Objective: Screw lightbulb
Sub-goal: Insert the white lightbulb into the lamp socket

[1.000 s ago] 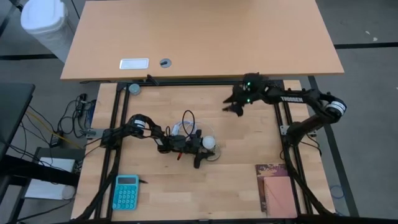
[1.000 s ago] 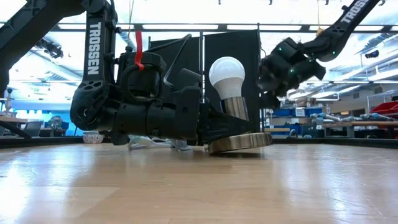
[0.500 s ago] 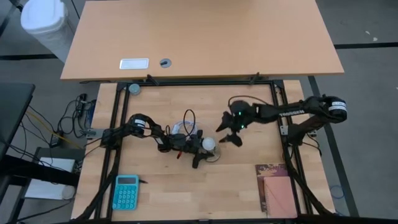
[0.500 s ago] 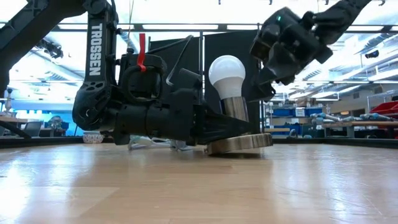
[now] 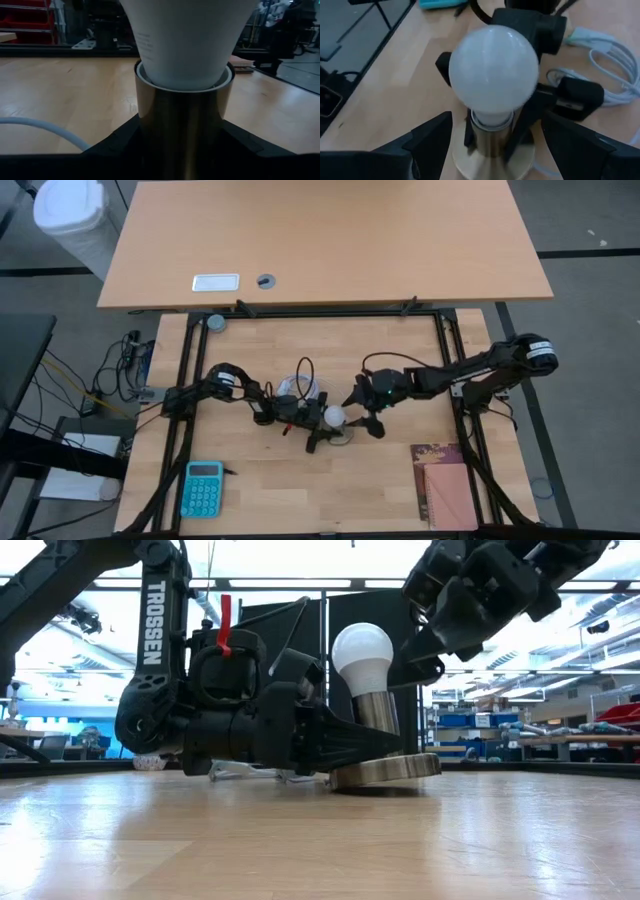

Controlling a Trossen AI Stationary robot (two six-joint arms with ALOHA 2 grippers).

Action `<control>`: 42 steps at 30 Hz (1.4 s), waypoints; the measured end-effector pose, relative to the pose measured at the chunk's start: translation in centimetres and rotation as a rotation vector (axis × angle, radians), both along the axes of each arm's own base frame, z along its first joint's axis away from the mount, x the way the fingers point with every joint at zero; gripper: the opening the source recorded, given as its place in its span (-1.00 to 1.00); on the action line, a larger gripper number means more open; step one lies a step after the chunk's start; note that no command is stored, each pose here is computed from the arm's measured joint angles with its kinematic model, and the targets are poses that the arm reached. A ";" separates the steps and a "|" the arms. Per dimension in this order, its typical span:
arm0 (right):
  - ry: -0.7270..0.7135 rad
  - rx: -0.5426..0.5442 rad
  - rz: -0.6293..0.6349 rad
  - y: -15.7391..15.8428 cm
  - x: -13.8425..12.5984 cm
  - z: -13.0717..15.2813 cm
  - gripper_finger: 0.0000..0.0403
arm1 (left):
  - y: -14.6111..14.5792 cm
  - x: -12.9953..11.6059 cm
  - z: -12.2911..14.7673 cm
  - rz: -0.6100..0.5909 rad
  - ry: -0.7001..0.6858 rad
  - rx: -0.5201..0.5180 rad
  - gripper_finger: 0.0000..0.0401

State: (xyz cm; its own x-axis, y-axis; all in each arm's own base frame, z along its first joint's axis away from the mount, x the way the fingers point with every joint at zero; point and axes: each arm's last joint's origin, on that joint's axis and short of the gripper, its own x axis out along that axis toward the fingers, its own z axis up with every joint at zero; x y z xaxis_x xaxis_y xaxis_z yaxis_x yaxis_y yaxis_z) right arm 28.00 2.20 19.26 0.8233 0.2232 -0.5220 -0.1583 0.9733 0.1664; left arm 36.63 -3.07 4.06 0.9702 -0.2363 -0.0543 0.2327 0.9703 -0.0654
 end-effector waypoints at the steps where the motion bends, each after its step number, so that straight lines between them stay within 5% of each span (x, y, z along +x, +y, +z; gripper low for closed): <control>1: -0.007 -0.005 -0.008 0.3 0.2 -0.1 0.53 | 0.0 0.0 0.0 -0.007 0.000 0.000 -0.01; 28: -0.121 -0.009 -0.054 2.6 3.0 -3.3 0.51 | -0.1 0.0 0.0 -0.012 -0.001 -0.004 -0.01; 42: -0.121 -0.014 -0.070 2.9 2.9 -3.4 -0.03 | -0.1 0.0 0.0 -0.013 -0.001 -0.004 -0.01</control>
State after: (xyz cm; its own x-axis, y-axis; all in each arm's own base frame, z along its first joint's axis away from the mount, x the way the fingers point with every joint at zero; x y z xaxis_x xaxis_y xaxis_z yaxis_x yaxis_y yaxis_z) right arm 30.94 5.14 15.90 0.8935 0.1565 -0.4210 -0.1083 0.9847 0.1361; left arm 36.62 -3.20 4.09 0.9670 -0.2494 -0.0523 0.2456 0.9669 -0.0694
